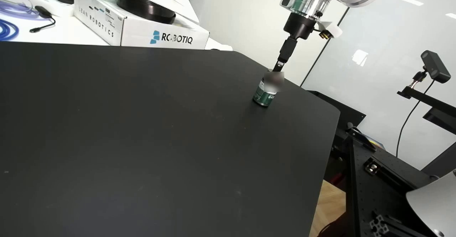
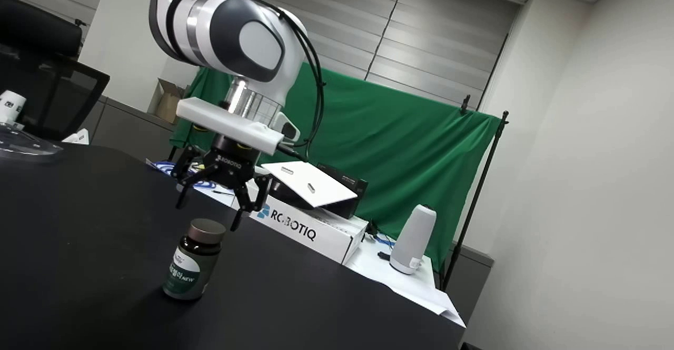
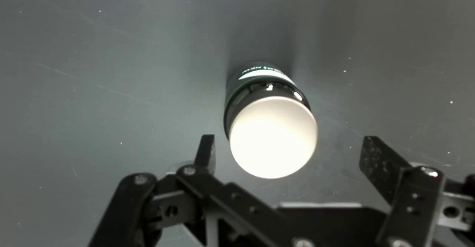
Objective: Move the bottle backwards
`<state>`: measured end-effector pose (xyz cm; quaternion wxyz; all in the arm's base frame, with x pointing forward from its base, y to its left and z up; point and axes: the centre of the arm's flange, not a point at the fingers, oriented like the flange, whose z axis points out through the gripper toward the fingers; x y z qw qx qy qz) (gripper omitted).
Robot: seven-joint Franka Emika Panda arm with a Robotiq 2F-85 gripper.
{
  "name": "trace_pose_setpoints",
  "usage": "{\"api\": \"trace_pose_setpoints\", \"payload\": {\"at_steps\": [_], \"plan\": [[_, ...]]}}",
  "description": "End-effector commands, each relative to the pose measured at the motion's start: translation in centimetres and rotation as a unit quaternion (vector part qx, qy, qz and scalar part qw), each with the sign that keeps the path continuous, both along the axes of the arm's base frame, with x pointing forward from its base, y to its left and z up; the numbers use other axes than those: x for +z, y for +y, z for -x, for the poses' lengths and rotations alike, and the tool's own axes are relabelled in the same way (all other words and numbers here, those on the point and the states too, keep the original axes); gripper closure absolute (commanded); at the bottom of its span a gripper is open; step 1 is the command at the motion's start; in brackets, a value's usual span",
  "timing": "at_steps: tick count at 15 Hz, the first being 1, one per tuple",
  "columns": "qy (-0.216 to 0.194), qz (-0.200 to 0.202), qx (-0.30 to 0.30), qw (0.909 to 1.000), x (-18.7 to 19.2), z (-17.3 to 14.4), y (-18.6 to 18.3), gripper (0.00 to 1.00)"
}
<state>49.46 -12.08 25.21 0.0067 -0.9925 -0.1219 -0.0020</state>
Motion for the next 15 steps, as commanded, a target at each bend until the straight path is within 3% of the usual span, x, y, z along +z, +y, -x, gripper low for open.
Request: {"api": "trace_pose_setpoints", "payload": {"at_steps": [1,6,7,8,11,13,15], "plan": [[-0.003,0.005,-0.017,0.9998,-0.41,0.78,0.33,0.00],[-0.013,0.011,-0.020,0.9997,-1.03,1.10,0.18,0.00],[-0.023,0.014,-0.021,0.9994,-1.06,1.16,0.11,0.25],[-0.034,0.013,-0.021,0.9991,-1.00,1.20,0.04,0.26],[-0.056,0.012,-0.022,0.9981,-0.89,1.27,-0.09,0.49],[-0.049,0.010,-0.028,0.9984,-0.86,1.18,-0.19,0.61],[-0.033,0.003,-0.032,0.9989,-0.28,0.97,-0.42,0.64]]}}
